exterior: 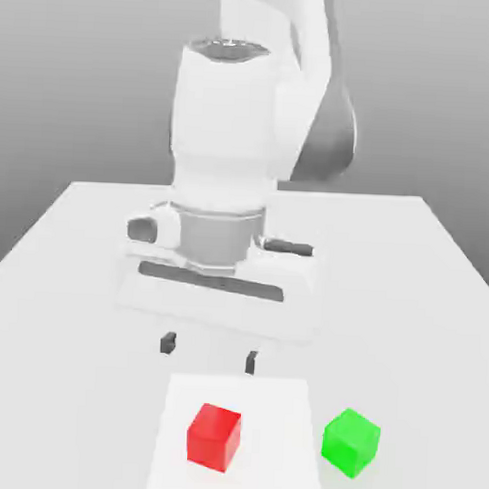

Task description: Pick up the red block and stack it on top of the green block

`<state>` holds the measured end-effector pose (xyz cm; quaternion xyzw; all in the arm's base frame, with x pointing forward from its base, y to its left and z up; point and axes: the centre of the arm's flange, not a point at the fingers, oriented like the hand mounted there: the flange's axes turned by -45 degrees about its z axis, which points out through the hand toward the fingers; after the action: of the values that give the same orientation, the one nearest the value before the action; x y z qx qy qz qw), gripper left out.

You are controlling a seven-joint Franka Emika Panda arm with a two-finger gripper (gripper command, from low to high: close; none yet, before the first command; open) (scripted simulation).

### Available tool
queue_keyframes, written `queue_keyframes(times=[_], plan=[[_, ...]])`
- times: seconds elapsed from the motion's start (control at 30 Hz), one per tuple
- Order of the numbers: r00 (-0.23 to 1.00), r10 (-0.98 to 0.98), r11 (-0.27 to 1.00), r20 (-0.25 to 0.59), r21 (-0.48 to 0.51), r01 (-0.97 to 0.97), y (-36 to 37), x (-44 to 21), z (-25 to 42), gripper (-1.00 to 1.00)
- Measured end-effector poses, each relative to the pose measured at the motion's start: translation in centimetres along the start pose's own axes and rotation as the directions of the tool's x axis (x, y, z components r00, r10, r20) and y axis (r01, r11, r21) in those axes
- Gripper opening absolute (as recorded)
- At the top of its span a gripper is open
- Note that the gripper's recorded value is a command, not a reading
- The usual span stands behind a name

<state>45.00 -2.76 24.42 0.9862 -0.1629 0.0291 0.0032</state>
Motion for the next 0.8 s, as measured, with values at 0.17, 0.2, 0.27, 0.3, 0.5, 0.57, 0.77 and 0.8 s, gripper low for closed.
queue_keyframes(times=[0.17,0.2,0.27,0.3,0.5,0.57,0.77,0.8], plan=[[0.998,0.022,1.000,0.057,-0.003,-0.022,0.3,-1.4,6.9,0.00],[0.998,0.023,1.000,0.058,-0.004,-0.022,0.3,-1.6,8.1,0.00],[0.998,0.022,1.000,0.058,-0.004,-0.022,0.3,-1.7,9.2,-1.00],[0.998,0.022,1.000,0.058,-0.004,-0.022,0.3,-1.7,9.2,-1.00],[0.998,0.023,1.000,0.057,-0.004,-0.023,0.3,-1.6,8.7,-1.00],[0.998,0.023,1.000,0.058,-0.004,-0.023,0.3,-1.5,6.7,-1.00],[0.981,-0.183,0.983,0.058,0.012,0.183,-8.9,-4.5,1.4,-1.00],[0.963,-0.262,0.965,0.057,0.016,0.261,-12.2,-6.3,0.6,-1.00]])
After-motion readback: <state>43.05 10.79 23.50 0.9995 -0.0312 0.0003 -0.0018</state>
